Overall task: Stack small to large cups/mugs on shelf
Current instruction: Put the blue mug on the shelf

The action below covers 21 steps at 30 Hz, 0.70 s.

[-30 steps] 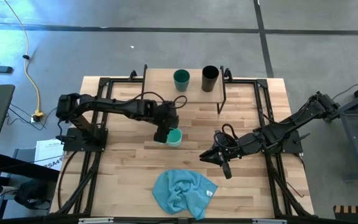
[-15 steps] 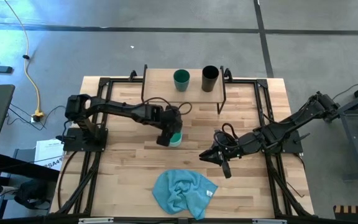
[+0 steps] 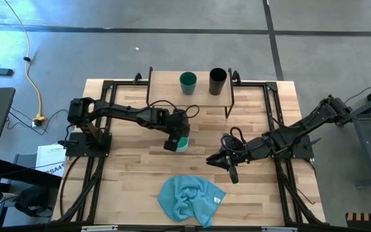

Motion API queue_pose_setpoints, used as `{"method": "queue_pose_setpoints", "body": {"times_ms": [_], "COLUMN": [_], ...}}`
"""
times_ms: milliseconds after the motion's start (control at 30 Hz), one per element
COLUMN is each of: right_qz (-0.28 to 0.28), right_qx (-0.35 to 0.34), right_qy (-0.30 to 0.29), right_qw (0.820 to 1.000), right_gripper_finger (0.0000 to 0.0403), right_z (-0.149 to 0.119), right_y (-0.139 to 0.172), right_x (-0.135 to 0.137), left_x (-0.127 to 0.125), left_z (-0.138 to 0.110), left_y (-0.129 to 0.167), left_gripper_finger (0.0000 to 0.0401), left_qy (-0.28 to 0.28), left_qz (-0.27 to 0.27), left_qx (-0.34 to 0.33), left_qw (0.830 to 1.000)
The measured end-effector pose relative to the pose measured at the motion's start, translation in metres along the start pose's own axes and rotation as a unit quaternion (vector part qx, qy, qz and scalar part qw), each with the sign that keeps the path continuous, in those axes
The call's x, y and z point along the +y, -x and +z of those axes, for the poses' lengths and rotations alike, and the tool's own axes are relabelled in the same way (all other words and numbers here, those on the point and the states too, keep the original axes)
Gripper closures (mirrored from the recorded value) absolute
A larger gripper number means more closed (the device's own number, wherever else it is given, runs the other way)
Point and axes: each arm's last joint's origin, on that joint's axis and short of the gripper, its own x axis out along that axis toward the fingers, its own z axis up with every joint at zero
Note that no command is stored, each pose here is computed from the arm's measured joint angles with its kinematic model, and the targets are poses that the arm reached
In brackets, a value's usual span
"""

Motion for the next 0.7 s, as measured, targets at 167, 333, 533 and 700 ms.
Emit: {"method": "queue_pose_setpoints", "body": {"times_ms": [167, 333, 533, 700], "right_qz": [0.000, 0.000, 0.000, 0.000], "right_qx": [0.000, 0.000, 0.000, 0.000], "right_qy": [0.000, 0.000, 0.000, 0.000], "right_qw": [1.000, 1.000, 1.000, 1.000], "right_gripper_finger": [0.0353, 0.0353, 0.0353, 0.0353], "right_z": [0.0001, 0.0001, 0.0000, 0.0000], "right_y": [0.0000, 0.0000, 0.0000, 0.0000], "right_x": [0.0000, 0.0000, 0.0000, 0.0001], "left_x": [0.0000, -0.0006, -0.0009, -0.0019], "left_z": [0.0001, -0.0014, -0.0027, -0.0049], "left_y": [0.0000, 0.0001, 0.0004, -0.0001], "left_gripper_finger": [0.0395, 0.0384, 0.0393, 0.0363], "left_qy": [0.000, 0.004, 0.025, 0.030], "left_qz": [-0.001, -0.004, -0.003, -0.010], "left_qx": [-0.001, 0.007, 0.016, 0.026], "left_qw": [1.000, 1.000, 1.000, 0.999]}}
